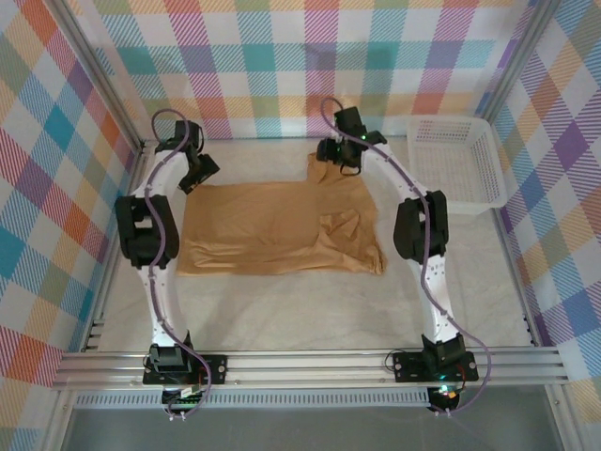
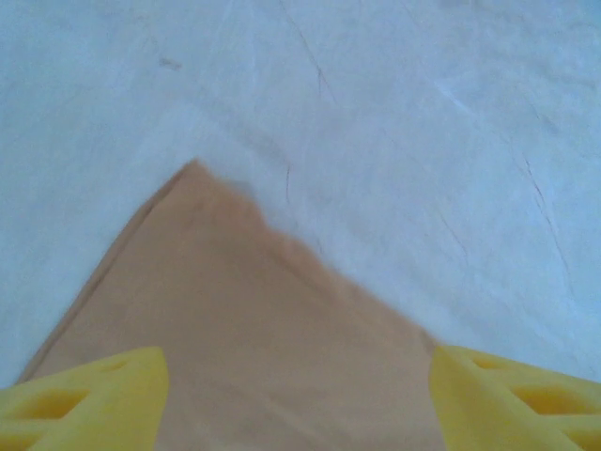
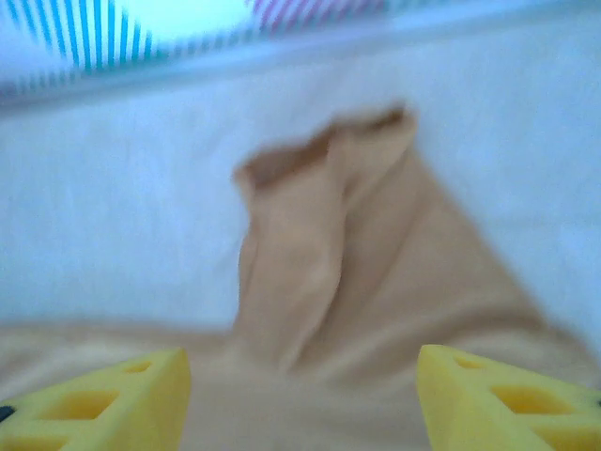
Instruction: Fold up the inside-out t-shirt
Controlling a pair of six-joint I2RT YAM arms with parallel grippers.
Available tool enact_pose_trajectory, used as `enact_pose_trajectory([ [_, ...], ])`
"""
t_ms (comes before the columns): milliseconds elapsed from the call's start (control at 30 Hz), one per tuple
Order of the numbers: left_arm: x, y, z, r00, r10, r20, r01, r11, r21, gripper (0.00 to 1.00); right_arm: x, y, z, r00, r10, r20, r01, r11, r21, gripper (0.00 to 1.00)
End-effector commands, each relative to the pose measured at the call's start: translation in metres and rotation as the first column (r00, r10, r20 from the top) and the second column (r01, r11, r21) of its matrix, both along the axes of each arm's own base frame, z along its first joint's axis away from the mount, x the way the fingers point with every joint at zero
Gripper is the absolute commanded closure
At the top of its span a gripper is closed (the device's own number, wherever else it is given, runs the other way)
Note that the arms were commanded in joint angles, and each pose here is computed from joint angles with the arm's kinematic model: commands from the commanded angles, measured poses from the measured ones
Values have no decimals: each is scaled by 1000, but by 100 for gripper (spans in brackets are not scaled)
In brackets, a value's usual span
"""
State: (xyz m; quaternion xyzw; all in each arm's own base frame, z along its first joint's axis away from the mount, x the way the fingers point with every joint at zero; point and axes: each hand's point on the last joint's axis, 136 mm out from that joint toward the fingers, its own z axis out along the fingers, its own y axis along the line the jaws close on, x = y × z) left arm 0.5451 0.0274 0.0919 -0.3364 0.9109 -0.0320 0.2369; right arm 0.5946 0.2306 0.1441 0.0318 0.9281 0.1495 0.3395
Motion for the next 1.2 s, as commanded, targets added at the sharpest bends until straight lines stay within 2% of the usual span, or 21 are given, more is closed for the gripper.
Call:
enact_pose_trajectory([
  [0,2,13,-24,995,-6,-96,10,999,43,27,34,-35,-41,993,-110,-37,110,994,-15,35],
  [167,15,27,-36,995,14,-101,-10,999,33,27,71,-43,-64,986,-163,-27,165,969,184,38],
  [367,26,34,-45,997,11,-80,-10,1000,5,25,86,-20,-72,992,-123,-11,119,925,362,38],
  [533,27,38,-62,994,5,-106,-5,1000,-1,24,92,-9,-80,991,-132,-15,126,900,417,43],
  [800,27,37,-93,985,-7,-170,0,999,-40,24,91,15,-101,990,-137,-24,133,892,432,48],
  [867,24,36,-99,982,-8,-186,-1,999,-48,27,90,17,-105,989,-145,-29,144,891,431,57],
  [933,22,37,-101,981,-7,-195,-3,999,-50,31,91,15,-107,987,-156,-33,155,891,427,71],
  [1067,21,36,-100,981,-8,-195,-6,998,-67,47,93,10,-96,985,-174,-14,164,896,412,98],
  [1133,23,35,-95,983,-6,-185,-8,997,-75,57,94,7,-81,984,-178,10,159,899,407,100],
  [1167,24,35,-92,984,-7,-178,-7,997,-79,64,95,5,-71,984,-177,27,151,902,404,100],
])
